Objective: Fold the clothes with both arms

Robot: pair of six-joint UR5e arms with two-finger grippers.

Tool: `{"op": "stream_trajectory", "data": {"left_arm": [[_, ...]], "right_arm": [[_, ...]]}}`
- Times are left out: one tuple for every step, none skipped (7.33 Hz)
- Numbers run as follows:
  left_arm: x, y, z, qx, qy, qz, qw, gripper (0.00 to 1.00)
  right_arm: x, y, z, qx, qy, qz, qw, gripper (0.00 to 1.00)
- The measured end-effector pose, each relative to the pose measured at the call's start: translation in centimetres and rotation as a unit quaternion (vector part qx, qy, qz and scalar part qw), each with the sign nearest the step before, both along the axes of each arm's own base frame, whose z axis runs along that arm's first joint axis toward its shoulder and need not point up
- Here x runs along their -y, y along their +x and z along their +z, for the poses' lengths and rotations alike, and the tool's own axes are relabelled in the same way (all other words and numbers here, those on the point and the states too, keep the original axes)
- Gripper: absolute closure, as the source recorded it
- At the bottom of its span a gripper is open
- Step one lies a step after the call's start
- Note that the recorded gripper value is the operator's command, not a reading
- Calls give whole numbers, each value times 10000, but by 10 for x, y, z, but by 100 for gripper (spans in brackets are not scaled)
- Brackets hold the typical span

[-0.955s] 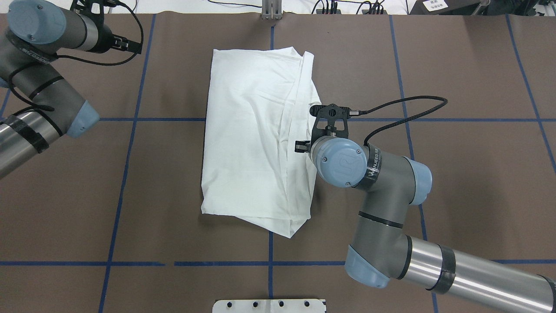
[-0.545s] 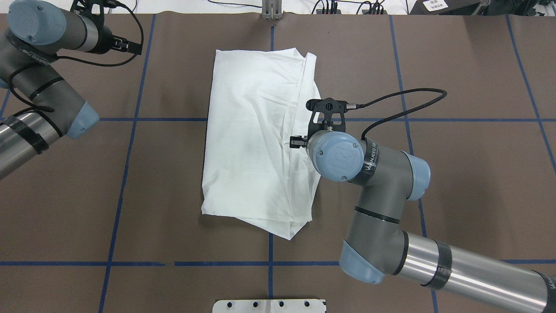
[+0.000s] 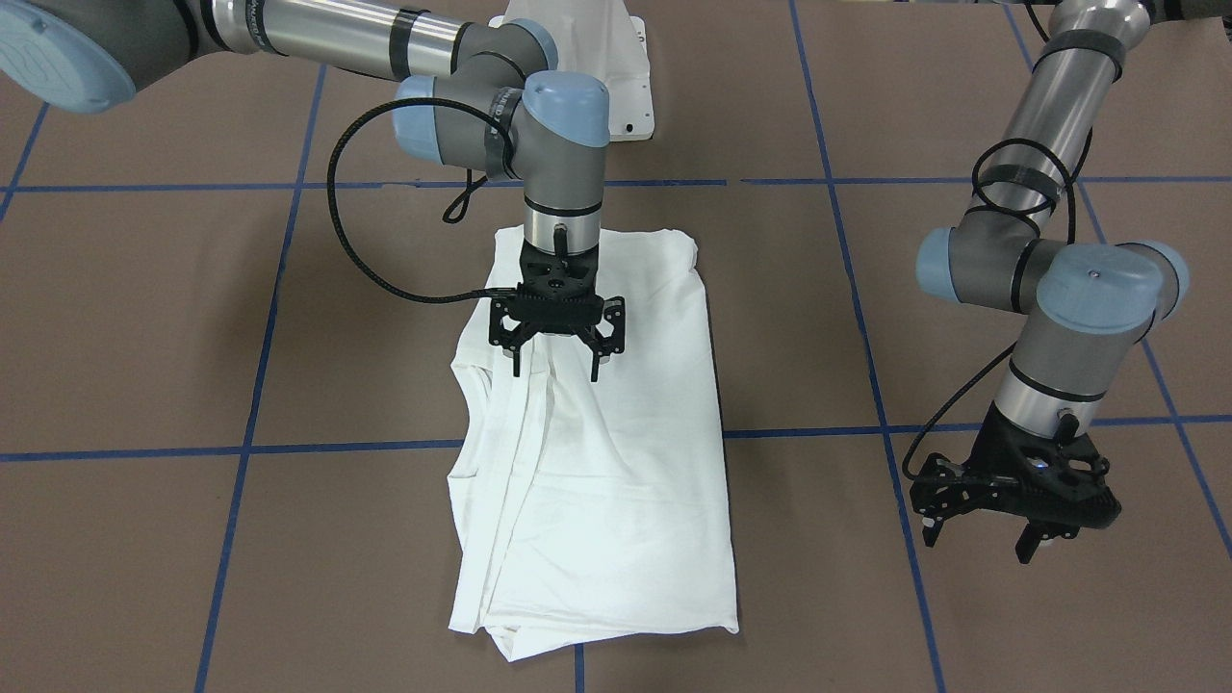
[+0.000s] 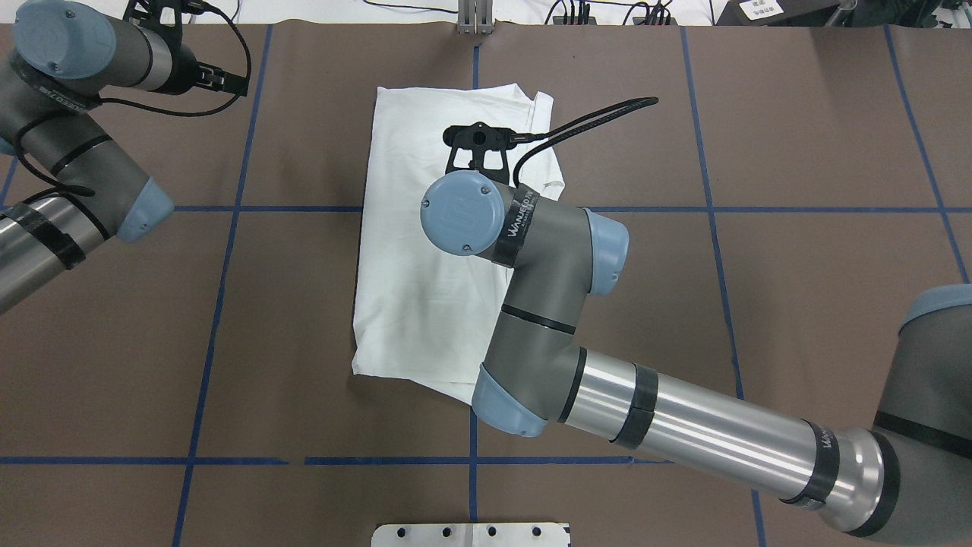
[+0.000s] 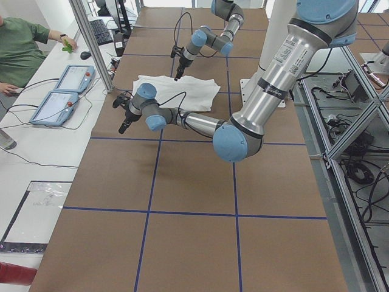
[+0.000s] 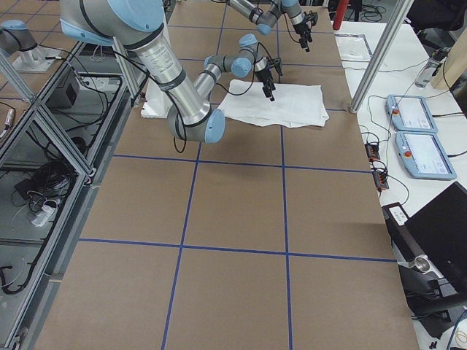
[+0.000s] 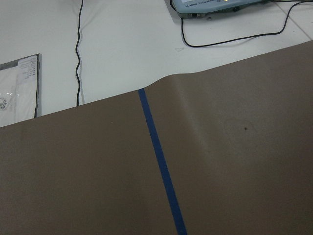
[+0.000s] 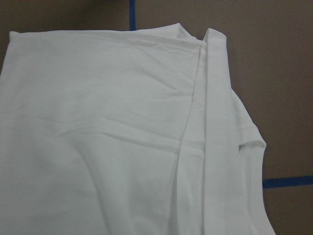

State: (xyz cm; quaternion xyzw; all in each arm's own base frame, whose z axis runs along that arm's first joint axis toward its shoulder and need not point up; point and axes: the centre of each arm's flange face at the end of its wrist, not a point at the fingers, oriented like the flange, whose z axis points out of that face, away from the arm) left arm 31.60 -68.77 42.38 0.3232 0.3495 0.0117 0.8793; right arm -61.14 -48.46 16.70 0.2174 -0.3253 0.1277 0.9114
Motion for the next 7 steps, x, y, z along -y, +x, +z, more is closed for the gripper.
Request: {"op": "stream_trajectory", "data": {"left_arm": [[0,0,0,-4,2,0,10000,0],[0,0,0,-3,2,1,10000,0],[0,0,0,-3,2,1,10000,0],[0,0,-1,-4,2,0,10000,0],[0,0,0,-2,3,-1,10000,0],[0,0,0,-2,2,0,10000,0],[0,0,0,-5,0,-1,10000,0]], "right_arm": [[1,-5,8,-147,18,-89,9999,39],[0,-8,20,-289,53,-198,9994,50],[-3,-10,27,-367,69,-272,9989,53],[-7,-13,28,-390,78,-318,9987,58],[-10,-16,29,-399,85,-353,9985,69],[-14,-19,31,-418,83,-387,9983,71],[-18,-22,34,-443,76,-419,9981,72]]}}
